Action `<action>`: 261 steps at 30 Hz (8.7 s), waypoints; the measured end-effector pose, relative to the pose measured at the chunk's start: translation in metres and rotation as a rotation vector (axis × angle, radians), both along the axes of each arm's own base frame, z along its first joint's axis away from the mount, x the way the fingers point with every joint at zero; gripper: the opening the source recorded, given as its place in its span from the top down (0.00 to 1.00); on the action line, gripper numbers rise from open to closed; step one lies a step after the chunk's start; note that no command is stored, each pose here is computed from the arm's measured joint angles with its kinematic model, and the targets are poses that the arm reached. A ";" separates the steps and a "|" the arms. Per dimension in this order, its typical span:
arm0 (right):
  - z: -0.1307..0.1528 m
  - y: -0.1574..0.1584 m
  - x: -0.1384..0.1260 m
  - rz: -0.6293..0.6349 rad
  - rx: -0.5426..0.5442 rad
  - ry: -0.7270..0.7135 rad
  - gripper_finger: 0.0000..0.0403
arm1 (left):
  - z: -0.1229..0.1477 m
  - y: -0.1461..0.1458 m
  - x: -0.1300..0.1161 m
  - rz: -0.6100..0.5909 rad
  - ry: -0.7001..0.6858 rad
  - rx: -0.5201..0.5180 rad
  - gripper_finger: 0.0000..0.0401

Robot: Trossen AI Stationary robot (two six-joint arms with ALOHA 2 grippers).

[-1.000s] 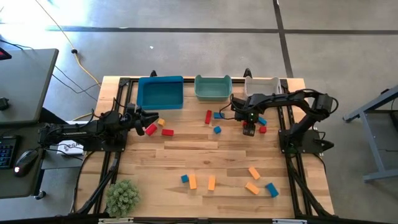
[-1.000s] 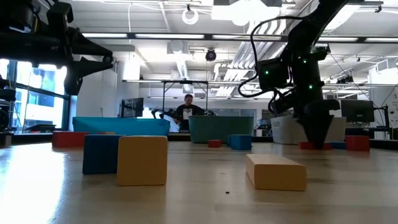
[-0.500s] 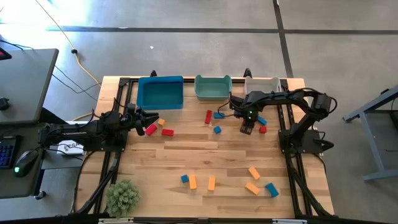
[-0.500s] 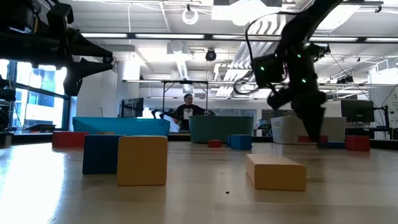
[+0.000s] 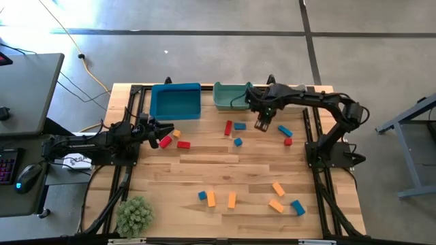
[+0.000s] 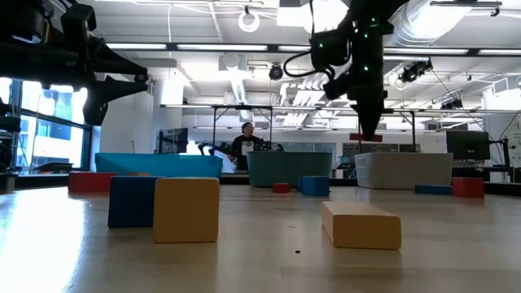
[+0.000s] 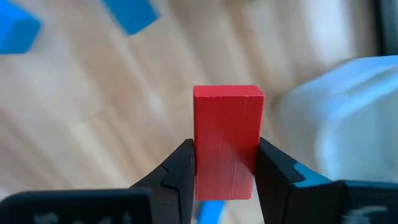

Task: Sort & place blocks by color
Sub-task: Put the red block into the grey bin, then put the blue block into the blue bin

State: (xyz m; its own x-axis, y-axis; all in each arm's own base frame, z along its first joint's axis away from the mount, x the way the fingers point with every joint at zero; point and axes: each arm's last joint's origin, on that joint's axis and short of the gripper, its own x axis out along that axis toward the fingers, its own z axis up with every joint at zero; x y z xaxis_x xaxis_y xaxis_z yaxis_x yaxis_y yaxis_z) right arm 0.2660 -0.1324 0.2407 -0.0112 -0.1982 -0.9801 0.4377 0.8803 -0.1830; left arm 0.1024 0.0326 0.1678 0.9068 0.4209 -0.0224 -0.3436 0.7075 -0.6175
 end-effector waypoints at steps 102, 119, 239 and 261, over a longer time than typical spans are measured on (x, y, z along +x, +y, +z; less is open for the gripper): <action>0.097 -0.023 -0.063 -0.627 -0.118 -0.440 0.50 | 0.114 -0.003 0.036 -0.217 0.504 0.271 0.55; 0.096 -0.017 -0.062 -0.576 -0.110 -0.410 0.50 | 0.099 -0.061 0.110 -0.392 0.643 -0.025 0.55; 0.097 -0.006 -0.052 -0.534 -0.118 -0.428 0.50 | -0.048 -0.203 0.213 -0.319 1.062 0.088 0.59; 0.097 -0.006 -0.052 -0.515 -0.117 -0.423 0.50 | -0.034 -0.193 0.209 -0.302 1.093 0.024 0.74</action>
State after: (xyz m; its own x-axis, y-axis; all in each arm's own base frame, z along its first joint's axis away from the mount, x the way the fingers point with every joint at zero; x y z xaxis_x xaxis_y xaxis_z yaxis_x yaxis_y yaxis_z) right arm 0.2136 -0.1386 0.3381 0.2472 -0.3752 -0.8934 0.8509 0.5251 0.0149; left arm 0.3112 -0.1606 0.1338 0.4710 0.1989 -0.8594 -0.5033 0.8607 -0.0767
